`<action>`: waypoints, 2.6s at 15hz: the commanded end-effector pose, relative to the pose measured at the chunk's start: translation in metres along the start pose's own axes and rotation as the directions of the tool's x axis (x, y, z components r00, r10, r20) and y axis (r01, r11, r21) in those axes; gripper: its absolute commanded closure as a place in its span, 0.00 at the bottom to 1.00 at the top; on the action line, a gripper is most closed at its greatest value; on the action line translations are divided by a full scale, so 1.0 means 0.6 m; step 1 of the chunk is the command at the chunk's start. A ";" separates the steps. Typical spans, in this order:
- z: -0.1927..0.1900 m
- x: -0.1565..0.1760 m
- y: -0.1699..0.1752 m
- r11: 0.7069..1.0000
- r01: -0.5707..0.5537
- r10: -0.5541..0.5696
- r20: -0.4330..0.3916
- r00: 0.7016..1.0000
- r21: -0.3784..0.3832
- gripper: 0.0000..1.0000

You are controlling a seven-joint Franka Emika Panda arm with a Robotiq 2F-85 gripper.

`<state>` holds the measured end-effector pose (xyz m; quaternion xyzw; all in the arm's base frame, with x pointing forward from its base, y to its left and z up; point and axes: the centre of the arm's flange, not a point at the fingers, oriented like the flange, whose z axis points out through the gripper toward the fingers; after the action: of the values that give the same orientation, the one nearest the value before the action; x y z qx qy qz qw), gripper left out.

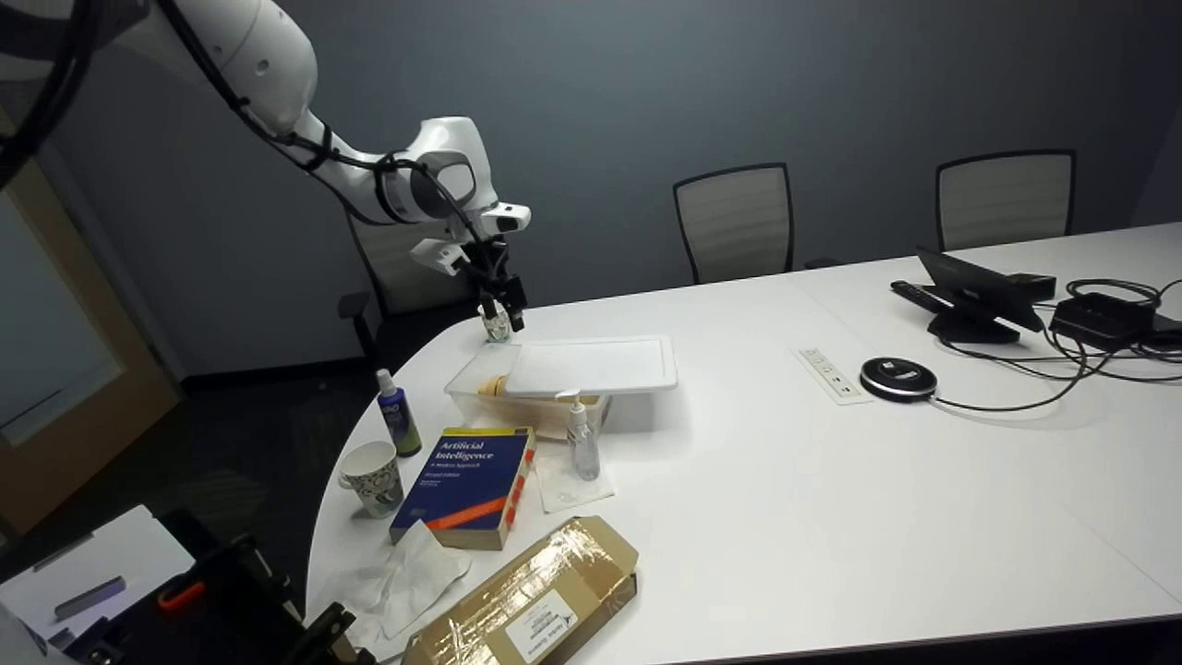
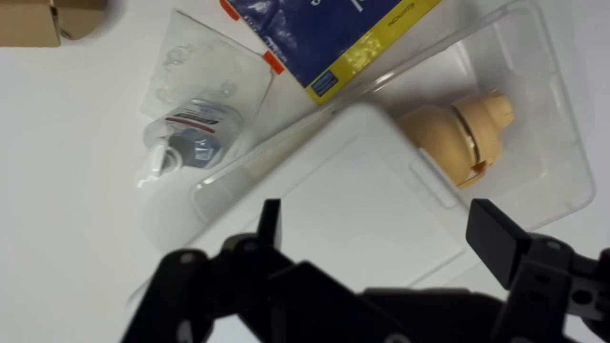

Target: Remove the sanitizer bottle from the lunchbox, put it on the table, push on the pump and close the lid of the lunchbox

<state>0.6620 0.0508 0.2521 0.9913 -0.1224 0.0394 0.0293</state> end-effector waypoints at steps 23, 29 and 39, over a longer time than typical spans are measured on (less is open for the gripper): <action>0.253 0.072 -0.058 0.842 0.463 -0.509 0.127 0.851 0.275 0.00; 0.278 0.062 -0.077 0.834 0.455 -0.513 0.135 0.848 0.311 0.00; 0.245 0.062 -0.132 0.805 0.482 -0.542 0.097 0.835 0.346 0.00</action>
<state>0.7201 0.0980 0.0991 0.9829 0.1401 -0.0406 -0.1125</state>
